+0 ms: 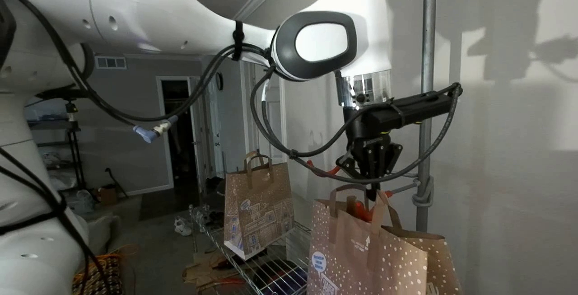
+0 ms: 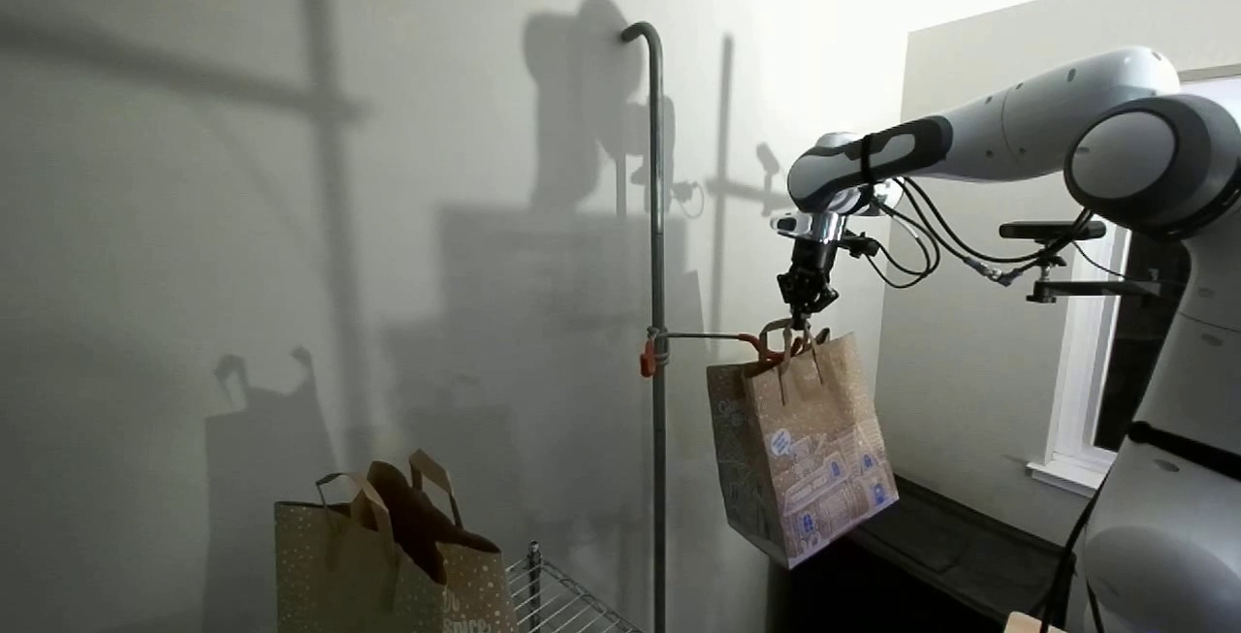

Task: Hang the paper bags on the stand.

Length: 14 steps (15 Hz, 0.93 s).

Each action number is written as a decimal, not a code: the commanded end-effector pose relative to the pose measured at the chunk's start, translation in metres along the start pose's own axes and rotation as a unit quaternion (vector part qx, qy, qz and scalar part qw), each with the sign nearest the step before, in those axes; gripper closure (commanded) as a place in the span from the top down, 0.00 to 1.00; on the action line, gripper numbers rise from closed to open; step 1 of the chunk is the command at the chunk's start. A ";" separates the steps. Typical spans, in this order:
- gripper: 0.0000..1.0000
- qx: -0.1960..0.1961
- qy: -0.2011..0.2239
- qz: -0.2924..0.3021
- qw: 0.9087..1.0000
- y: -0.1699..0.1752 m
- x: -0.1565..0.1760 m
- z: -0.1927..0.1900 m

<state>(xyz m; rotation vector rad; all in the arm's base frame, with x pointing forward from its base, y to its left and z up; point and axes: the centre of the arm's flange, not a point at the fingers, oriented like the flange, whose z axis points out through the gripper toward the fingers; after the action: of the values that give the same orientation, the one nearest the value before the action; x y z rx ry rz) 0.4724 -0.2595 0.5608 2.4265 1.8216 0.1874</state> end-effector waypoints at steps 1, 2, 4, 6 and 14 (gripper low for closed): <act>0.04 -0.013 0.016 0.026 0.999 0.011 -0.001 -0.006; 0.04 -0.010 0.020 0.030 0.999 0.012 -0.001 -0.003; 0.04 -0.005 0.025 0.033 0.999 0.013 0.002 0.005; 0.04 0.002 0.026 0.034 0.999 0.015 0.006 0.012; 0.42 0.016 0.018 0.049 0.998 0.017 0.017 0.025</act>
<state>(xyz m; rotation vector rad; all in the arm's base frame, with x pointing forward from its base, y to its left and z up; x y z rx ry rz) 0.4945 -0.2471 0.5357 2.5301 1.7757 0.1986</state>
